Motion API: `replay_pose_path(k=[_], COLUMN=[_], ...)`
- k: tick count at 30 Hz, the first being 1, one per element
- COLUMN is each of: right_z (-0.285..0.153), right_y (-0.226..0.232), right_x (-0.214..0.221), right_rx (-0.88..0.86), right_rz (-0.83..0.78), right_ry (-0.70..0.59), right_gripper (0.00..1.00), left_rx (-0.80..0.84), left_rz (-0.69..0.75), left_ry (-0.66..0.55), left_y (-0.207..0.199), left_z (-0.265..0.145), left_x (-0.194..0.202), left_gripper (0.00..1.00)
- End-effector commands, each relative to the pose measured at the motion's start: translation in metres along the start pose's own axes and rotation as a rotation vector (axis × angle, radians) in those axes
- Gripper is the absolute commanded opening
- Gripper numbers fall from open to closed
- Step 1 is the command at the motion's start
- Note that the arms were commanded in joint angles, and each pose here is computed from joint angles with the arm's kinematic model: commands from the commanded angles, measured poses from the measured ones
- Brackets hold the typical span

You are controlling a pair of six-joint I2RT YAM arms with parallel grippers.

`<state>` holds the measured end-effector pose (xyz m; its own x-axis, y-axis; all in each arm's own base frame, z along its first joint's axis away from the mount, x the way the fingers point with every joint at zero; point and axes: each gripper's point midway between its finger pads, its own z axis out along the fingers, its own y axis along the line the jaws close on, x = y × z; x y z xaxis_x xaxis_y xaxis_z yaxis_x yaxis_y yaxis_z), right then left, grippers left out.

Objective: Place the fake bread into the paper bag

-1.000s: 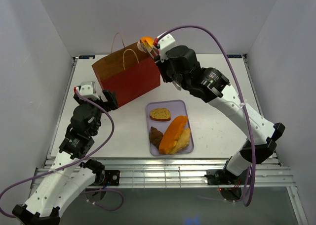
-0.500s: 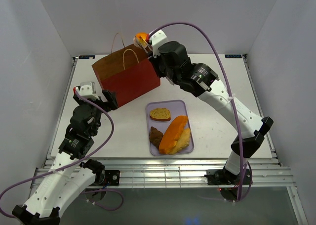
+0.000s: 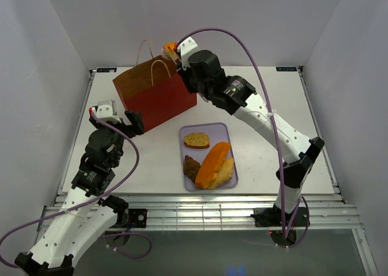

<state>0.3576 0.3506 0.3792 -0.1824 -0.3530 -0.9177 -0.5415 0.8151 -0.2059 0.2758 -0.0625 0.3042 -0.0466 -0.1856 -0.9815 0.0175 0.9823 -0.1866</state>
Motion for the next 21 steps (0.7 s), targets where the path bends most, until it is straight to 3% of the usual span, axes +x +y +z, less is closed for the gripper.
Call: replay_pose_path(k=[1, 6, 7, 11, 21], right_z=[0.006, 0.009, 0.009, 0.007, -0.010], right_y=[-0.002, 0.001, -0.001, -0.001, -0.006], right_x=[-0.023, -0.019, -0.019, -0.016, -0.018], right_rx=[0.004, -0.005, -0.006, -0.006, -0.014], right_rz=[0.048, 0.058, 0.060, 0.060, 0.091], right_ry=[-0.088, -0.078, -0.078, -0.073, -0.085], right_gripper=[0.15, 0.32, 0.41, 0.59, 0.59], left_rx=[0.017, 0.021, 0.021, 0.022, 0.017], left_rz=[-0.009, -0.008, -0.007, -0.007, 0.000], left_ry=[-0.008, -0.004, -0.003, -0.001, 0.007], left_y=[-0.003, -0.004, -0.004, -0.004, -0.004], left_z=[-0.002, -0.002, -0.002, -0.001, 0.000], left_x=[-0.002, -0.001, 0.000, 0.001, 0.003], left_gripper=[0.98, 0.98, 0.98, 0.98, 0.98])
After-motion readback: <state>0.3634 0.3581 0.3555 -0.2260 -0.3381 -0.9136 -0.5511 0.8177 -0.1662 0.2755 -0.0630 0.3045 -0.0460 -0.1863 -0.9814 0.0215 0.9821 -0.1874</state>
